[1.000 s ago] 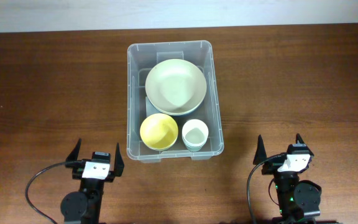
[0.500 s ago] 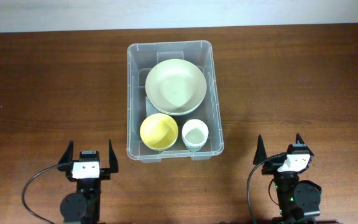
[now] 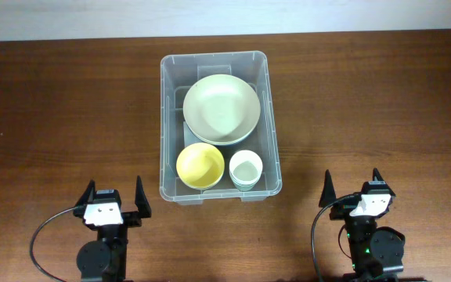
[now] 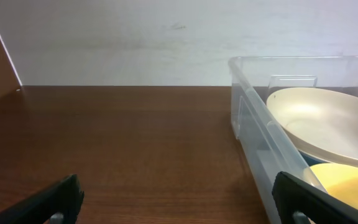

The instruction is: Pack container

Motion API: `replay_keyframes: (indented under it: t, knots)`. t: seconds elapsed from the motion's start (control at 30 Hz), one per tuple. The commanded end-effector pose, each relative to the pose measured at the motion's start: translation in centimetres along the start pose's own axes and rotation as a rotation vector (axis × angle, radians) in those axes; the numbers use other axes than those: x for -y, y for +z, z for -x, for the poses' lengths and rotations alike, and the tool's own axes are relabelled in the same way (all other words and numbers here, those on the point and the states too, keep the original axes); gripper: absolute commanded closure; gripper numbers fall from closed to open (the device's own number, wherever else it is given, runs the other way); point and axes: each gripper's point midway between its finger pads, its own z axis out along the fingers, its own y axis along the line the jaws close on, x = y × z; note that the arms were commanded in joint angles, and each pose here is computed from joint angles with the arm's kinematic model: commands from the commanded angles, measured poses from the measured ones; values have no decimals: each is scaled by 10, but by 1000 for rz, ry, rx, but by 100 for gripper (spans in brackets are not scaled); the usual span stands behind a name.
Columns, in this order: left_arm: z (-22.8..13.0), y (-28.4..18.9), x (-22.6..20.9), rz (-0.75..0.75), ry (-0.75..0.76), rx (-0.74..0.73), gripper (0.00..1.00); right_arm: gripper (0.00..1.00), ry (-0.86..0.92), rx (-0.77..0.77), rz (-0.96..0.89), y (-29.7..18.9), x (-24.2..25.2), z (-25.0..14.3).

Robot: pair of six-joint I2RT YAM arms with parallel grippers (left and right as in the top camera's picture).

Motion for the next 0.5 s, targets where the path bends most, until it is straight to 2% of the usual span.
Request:
replay_keyframes:
  t: [0.0, 0.47]
  knots:
    - [-2, 0, 6, -34, -13, 1, 1, 1, 0, -5, -1, 0, 1, -3]
    - [-2, 0, 9, -48, -13, 0, 0, 1, 0, -5, -1, 0, 1, -3]
